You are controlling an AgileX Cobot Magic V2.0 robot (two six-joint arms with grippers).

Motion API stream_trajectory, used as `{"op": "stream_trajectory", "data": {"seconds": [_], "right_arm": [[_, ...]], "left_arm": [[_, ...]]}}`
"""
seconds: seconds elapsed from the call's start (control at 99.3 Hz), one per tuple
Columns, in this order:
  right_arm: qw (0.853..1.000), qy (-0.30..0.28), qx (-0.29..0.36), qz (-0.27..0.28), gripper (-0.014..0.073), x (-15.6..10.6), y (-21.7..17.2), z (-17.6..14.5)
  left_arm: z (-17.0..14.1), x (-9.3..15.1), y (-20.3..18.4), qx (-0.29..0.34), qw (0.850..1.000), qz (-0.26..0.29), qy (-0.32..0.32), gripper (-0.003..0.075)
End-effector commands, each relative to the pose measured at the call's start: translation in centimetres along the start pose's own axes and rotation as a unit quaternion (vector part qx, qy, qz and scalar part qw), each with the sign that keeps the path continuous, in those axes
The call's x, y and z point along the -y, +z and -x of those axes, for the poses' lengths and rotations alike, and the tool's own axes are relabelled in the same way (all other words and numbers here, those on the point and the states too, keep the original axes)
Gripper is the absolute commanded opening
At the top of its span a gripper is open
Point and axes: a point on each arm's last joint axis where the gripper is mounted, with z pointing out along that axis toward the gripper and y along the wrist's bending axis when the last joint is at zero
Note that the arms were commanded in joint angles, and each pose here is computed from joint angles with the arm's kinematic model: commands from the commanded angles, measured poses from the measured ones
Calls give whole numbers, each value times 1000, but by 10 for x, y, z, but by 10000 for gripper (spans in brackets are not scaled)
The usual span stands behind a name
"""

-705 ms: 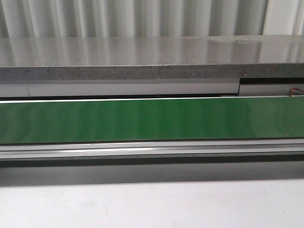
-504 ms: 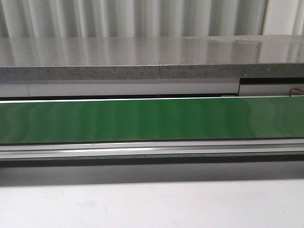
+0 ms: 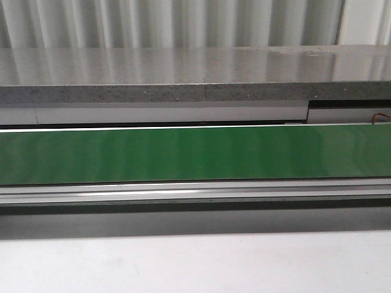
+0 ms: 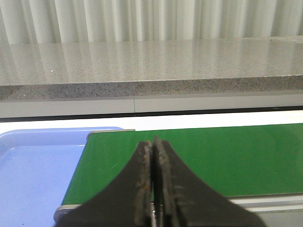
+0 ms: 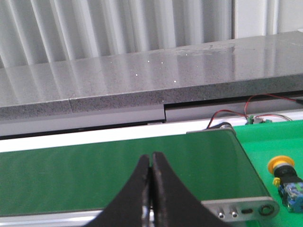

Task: Move button from right to left
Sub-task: 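Move the right gripper over the yellow-capped button in the green tray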

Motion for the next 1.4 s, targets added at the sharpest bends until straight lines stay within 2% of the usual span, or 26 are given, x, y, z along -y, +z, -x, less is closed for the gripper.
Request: {"op": "stream_trajectory", "data": {"seconds": [0.0, 0.081, 0.222, 0.363, 0.504, 0.574, 0.725, 0.846, 1.027, 1.078, 1.148, 1.269, 1.34, 1.39], "right_arm": [[996, -7, 84, 20, -67, -4, -3, 19], [995, -19, 99, 25, -67, -6, -4, 24], [997, -20, 73, 11, -67, -8, -8, 45], [999, -35, 2, -22, -67, -9, -12, 78], [993, -42, -87, -61, -67, -10, -12, 112], [985, -45, -143, -83, -67, -10, -8, 125], [957, -44, -262, -119, -67, -9, 10, 143], [942, -44, -306, -128, -67, -9, 28, 147], [930, -46, -340, -133, -52, -8, 41, 140], [928, -46, -345, -134, -6, -8, 42, 139], [926, -45, -349, -135, 118, -8, 41, 138], [925, -45, -352, -136, 452, -8, 41, 138], [926, -44, -351, -134, 594, -8, 41, 138], [927, -38, -349, -129, 650, -9, 42, 138]], "left_arm": [[1, 1, -2, 46, 999, -6, -9, -20], [1, 1, -2, 46, 999, -6, -9, -20], [1, 1, -2, 46, 999, -6, -9, -20], [1, 1, -2, 46, 999, -6, -9, -20], [1, 1, -2, 46, 999, -6, -9, -20], [1, 1, -2, 46, 999, -6, -9, -20], [1, 1, -2, 46, 999, -6, -9, -20], [1, 1, -2, 46, 999, -6, -9, -20], [1, 1, -2, 46, 999, -6, -9, -20], [1, 1, -2, 46, 999, -6, -9, -20], [1, 1, -2, 46, 999, -6, -9, -20], [1, 1, -2, 46, 999, -6, -9, -20], [1, 1, -2, 46, 999, -6, -9, -20], [1, 1, -2, 46, 999, -6, -9, -20]]}}
